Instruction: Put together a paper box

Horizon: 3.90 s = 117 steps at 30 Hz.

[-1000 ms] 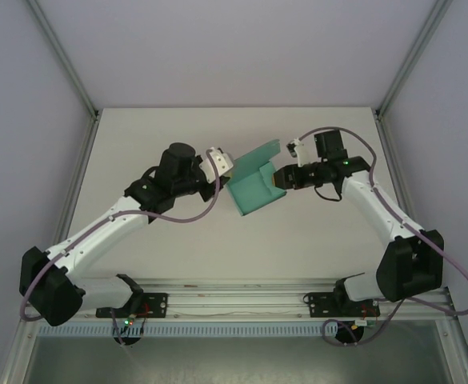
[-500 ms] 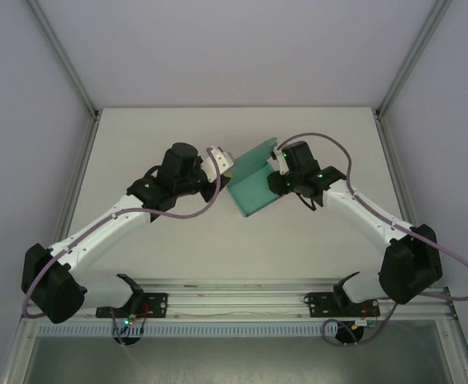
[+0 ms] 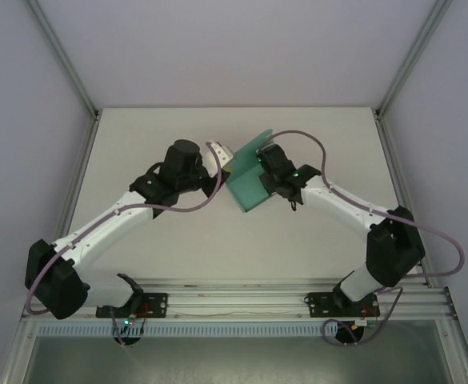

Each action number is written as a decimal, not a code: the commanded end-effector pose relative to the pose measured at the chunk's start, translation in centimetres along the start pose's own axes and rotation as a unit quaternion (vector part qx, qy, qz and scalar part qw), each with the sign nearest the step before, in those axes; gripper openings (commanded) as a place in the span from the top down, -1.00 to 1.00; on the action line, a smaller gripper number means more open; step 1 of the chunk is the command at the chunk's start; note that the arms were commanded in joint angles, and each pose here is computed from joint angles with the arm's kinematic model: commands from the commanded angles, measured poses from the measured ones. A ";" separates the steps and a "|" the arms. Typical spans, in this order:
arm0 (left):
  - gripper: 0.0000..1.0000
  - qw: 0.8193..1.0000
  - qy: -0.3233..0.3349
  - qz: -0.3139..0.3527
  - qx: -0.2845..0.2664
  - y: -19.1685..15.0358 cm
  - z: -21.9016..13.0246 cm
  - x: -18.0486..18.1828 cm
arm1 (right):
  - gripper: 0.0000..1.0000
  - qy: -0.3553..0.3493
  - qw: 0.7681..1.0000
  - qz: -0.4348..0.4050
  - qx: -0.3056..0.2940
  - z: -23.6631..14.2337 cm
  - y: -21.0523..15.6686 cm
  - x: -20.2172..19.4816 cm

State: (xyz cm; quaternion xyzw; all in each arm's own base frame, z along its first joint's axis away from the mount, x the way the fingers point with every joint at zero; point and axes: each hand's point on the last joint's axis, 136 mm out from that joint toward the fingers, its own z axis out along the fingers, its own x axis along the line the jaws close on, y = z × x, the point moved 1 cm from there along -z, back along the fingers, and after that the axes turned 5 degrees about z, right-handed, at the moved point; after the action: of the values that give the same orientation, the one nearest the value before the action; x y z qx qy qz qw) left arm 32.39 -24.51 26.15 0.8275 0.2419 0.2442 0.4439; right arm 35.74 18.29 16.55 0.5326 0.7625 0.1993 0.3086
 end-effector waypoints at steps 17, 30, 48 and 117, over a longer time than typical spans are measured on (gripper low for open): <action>1.00 0.999 0.016 -0.016 -0.046 3.7 -0.9 0.9 | 0.92 -0.237 0.966 -0.082 0.058 3.2 -2.1 -5.7; 1.00 0.999 -0.019 0.023 -0.014 1.3 -0.3 -0.6 | -0.58 0.073 0.994 0.037 -0.071 -4.5 2.1 -0.3; 1.00 0.954 -0.190 0.208 0.100 -6.0 2.8 -4.3 | -1.00 0.123 0.950 0.258 -0.124 -10.7 -0.6 -7.5; 1.00 0.976 -0.042 -0.026 0.213 -5.2 9.9 6.2 | 1.00 0.124 0.982 0.139 0.030 -1.0 4.1 -3.7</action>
State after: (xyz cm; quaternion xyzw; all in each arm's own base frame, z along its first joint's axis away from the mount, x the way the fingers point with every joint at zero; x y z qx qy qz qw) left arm 39.05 -23.98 16.86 0.9445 0.1809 0.0981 0.2562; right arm 35.11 16.70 16.90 0.4934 0.8420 0.2013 0.0836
